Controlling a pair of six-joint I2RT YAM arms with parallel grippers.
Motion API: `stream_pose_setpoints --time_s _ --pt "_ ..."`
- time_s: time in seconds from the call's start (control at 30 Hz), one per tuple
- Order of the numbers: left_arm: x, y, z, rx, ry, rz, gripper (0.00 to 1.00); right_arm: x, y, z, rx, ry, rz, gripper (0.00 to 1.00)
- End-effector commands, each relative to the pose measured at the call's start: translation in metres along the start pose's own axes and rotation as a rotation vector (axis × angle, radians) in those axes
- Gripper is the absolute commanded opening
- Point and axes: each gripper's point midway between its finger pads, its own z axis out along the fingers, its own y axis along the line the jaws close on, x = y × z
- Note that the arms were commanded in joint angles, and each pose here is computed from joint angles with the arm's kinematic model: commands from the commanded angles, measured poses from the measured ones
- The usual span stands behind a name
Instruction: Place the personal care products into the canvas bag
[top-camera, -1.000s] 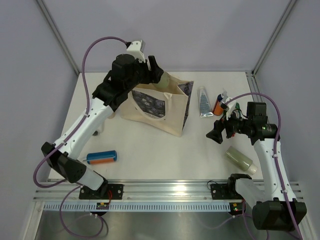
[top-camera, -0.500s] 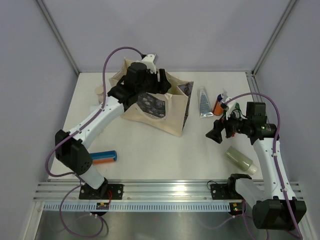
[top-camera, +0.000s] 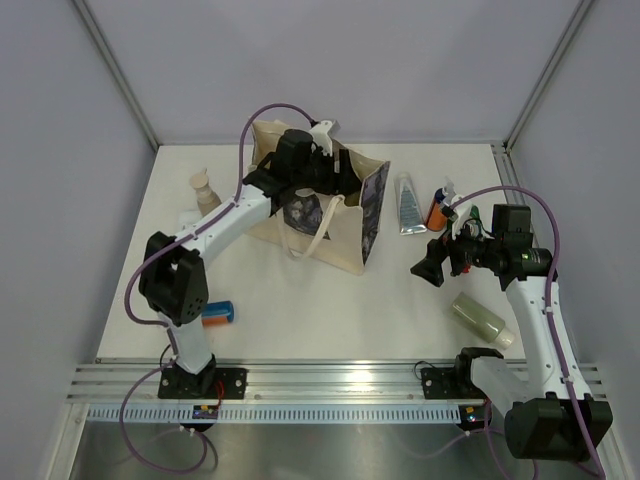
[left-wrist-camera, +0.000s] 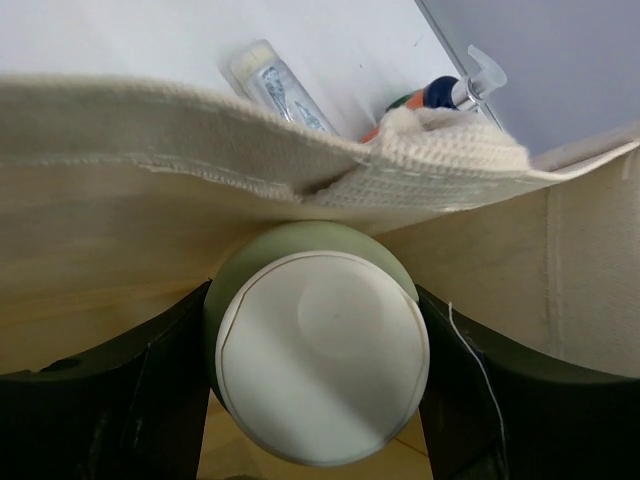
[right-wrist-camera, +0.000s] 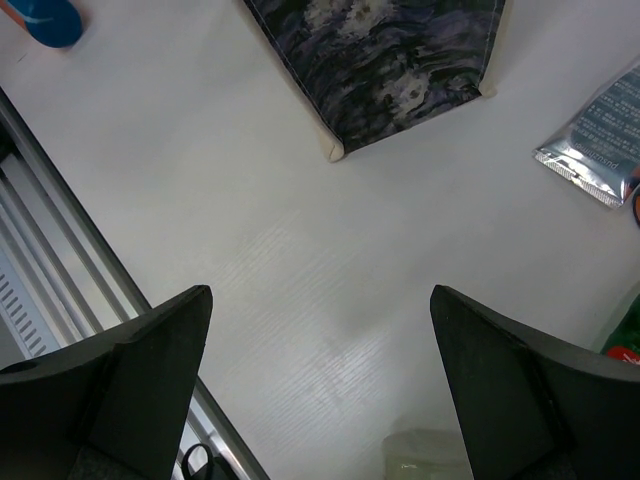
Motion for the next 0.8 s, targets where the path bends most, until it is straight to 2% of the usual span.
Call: stream_pose_setpoints --time_s 0.0,0.1,0.13,0.23,0.27,0.33,0.37,0.5,0.67,0.77 --pt "-0.006 -0.028 0.009 0.156 -0.003 0.017 0.01 -0.008 0.003 0.0 -0.012 -0.035 -0.025 0.99" --pt "0.009 -0.022 0.016 0.159 0.047 -0.002 0.22 -0.008 0.002 0.0 -0.011 -0.036 -0.026 0.99" --pt "0.015 -0.019 0.017 0.151 0.064 -0.009 0.38 -0.008 0.002 0.001 -0.014 -0.033 -0.023 1.0" --pt "0.017 -0.014 0.018 0.127 0.066 -0.008 0.6 -0.008 0.001 0.002 -0.012 -0.03 -0.022 1.0" --pt "0.016 -0.014 0.016 0.118 0.059 -0.005 0.7 -0.007 0.0 0.002 -0.011 -0.029 -0.019 1.0" --pt "0.01 -0.013 0.013 0.104 0.041 0.009 0.78 -0.007 -0.001 0.003 -0.01 -0.024 -0.015 1.0" --pt "0.003 -0.015 0.008 0.1 0.022 0.02 0.87 -0.007 -0.002 0.003 -0.01 -0.022 -0.012 1.0" --pt "-0.018 -0.018 -0.007 0.078 -0.026 0.077 0.99 -0.014 -0.004 0.003 -0.007 -0.025 0.016 1.0" --pt "-0.042 -0.018 -0.037 0.036 -0.053 0.13 0.99 -0.023 -0.011 0.005 0.003 -0.018 0.085 1.0" --pt "-0.055 -0.019 -0.062 0.002 -0.068 0.177 0.99 -0.036 -0.028 0.004 0.087 -0.032 0.155 1.0"
